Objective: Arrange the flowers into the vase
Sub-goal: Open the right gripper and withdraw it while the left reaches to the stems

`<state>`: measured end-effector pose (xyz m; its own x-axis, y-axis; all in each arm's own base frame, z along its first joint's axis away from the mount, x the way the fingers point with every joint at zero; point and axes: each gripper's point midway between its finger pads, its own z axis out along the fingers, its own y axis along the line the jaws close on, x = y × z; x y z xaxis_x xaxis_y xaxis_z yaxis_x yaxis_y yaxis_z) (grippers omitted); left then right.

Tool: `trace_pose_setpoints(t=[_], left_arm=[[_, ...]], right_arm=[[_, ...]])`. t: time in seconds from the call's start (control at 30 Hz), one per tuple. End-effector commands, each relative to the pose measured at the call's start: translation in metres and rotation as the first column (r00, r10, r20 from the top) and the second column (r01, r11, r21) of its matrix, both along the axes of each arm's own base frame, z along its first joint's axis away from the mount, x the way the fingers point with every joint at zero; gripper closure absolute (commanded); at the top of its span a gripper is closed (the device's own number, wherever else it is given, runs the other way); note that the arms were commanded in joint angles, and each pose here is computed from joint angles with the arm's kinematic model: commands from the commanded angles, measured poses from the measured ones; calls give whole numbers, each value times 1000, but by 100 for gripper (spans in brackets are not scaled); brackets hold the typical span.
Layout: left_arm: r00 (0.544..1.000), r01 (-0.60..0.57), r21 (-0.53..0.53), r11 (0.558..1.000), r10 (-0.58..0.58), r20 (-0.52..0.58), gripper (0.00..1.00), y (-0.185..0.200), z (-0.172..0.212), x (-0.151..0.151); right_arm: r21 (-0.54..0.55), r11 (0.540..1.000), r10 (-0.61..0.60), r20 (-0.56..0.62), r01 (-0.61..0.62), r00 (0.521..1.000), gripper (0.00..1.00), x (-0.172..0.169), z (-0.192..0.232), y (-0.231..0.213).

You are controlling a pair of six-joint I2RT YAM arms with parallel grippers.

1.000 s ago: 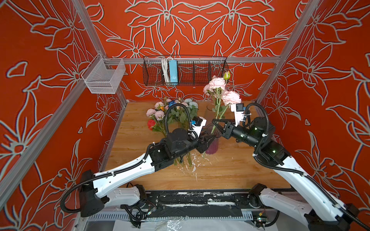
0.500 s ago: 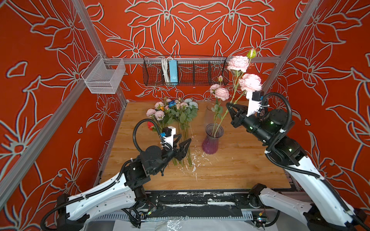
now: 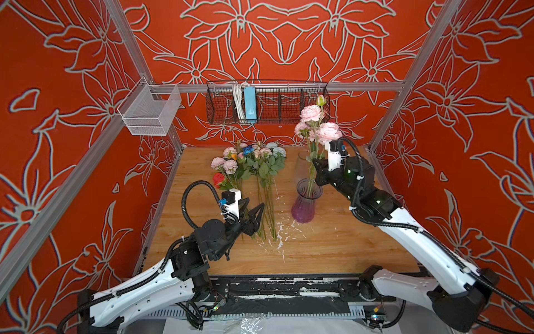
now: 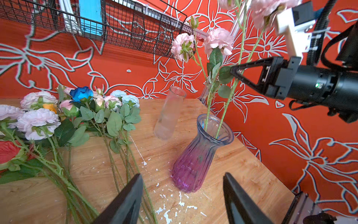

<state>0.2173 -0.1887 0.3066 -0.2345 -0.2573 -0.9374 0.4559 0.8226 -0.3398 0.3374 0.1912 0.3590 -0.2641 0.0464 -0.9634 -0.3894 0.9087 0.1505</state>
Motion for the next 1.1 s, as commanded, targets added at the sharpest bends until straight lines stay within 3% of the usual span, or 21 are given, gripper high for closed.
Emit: trace_pose_setpoints(t=[0.0,0.13,0.23,0.43,0.6,0.77,0.9,1.07], left_arm=[[1000,-17,1,1000,17,14,33,0,6,3],[1000,-21,29,999,21,-5,25,-6,0,8],[1000,-22,48,999,23,-14,23,-11,-4,12],[996,-64,116,991,70,-50,21,-17,-25,24],[966,-118,196,974,158,-205,20,-11,-61,45],[856,-113,201,973,198,-478,24,-3,-113,74],[780,-117,253,960,247,-575,32,4,-142,96],[672,-98,317,943,298,-678,49,11,-185,126]], right_arm=[[26,1000,1,19,-2,1000,85,-9,-1,-4],[34,999,9,-27,-8,1000,63,-20,-17,-8],[43,999,8,-43,-6,999,57,-30,-16,-14],[114,993,19,-49,-14,999,54,-59,-16,-28],[146,989,6,-73,5,997,54,-81,-24,-44],[155,984,-73,-112,90,991,54,-94,-48,-67],[151,972,-154,-159,178,975,58,-101,-74,-85],[158,965,-171,-221,209,960,62,-110,-105,-92]])
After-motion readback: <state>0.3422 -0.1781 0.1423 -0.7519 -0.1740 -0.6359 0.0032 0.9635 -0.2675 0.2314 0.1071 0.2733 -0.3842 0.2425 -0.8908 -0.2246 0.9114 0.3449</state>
